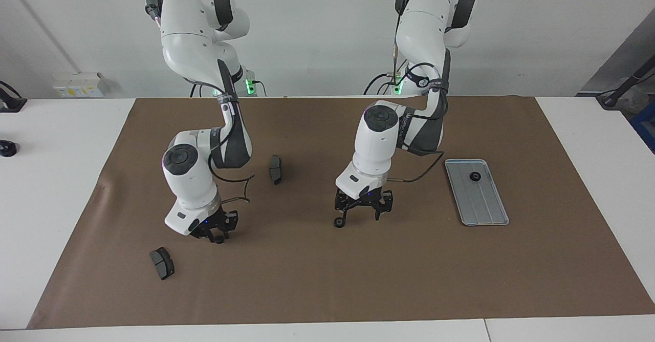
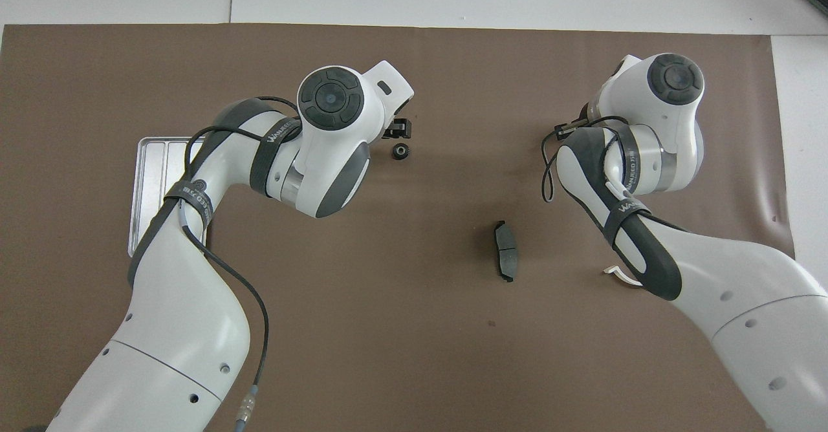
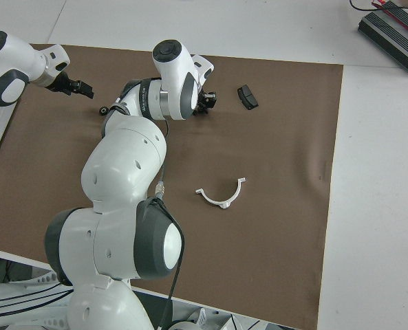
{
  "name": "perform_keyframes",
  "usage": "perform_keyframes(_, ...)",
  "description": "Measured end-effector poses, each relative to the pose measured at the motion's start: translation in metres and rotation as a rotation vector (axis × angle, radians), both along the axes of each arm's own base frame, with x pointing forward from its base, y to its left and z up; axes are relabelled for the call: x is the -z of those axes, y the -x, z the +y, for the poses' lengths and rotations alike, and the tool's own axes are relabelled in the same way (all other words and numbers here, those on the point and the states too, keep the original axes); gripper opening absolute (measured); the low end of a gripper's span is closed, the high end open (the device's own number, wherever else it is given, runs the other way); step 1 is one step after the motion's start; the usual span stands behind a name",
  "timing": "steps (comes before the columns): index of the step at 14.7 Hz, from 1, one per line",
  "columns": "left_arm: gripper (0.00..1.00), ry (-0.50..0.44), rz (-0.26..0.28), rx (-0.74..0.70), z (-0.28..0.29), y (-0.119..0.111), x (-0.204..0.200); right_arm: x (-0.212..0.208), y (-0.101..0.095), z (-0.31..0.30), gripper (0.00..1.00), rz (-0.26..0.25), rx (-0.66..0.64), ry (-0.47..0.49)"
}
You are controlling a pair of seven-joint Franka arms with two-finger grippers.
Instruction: Pick bearing gear from pile to tray
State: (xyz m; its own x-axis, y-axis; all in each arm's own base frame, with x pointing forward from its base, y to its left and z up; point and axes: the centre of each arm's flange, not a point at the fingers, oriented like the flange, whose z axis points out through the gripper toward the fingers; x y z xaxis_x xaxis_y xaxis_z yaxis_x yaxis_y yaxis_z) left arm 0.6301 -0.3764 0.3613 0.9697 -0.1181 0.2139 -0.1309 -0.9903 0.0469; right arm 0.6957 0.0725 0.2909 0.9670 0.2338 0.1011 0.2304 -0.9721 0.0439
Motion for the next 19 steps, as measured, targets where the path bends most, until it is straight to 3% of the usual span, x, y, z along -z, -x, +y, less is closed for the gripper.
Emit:
perform_keyframes(1, 0.96, 0.000, 0.005, -0.004, -0.005, 0.003, 0.005, 0.000, 0.000, 0.001, 0.26, -0.001, 0.002, -0.005)
perform_keyframes(2, 0.96, -0.003, 0.014, -0.011, -0.014, 0.007, 0.016, -0.001, 0.000, 0.000, 0.23, -0.003, 0.004, -0.006)
perform_keyframes(8, 0.96, 0.004, 0.012, -0.015, -0.039, 0.016, 0.061, -0.007, -0.002, 0.006, 0.23, -0.022, 0.081, -0.020)
perform_keyframes(11, 0.93, 0.011, 0.003, -0.008, -0.046, 0.019, 0.063, -0.042, 0.000, 0.009, 0.23, -0.038, 0.200, -0.044)
perform_keyframes(12, 0.86, 0.014, 0.000, -0.008, -0.048, 0.020, 0.062, -0.059, 0.003, 0.009, 0.23, -0.035, 0.229, -0.051)
perform_keyframes(15, 0.52, 0.014, -0.003, -0.009, -0.048, 0.020, 0.062, -0.110, 0.017, 0.013, 0.23, -0.016, 0.298, -0.069)
perform_keyframes(18, 0.47, -0.008, -0.003, -0.002, -0.045, 0.021, 0.066, -0.135, 0.027, 0.018, 0.23, -0.003, 0.311, -0.075)
perform_keyframes(19, 0.41, -0.016, -0.003, -0.004, -0.043, 0.020, 0.065, -0.136, 0.028, 0.022, 0.23, -0.001, 0.320, -0.077)
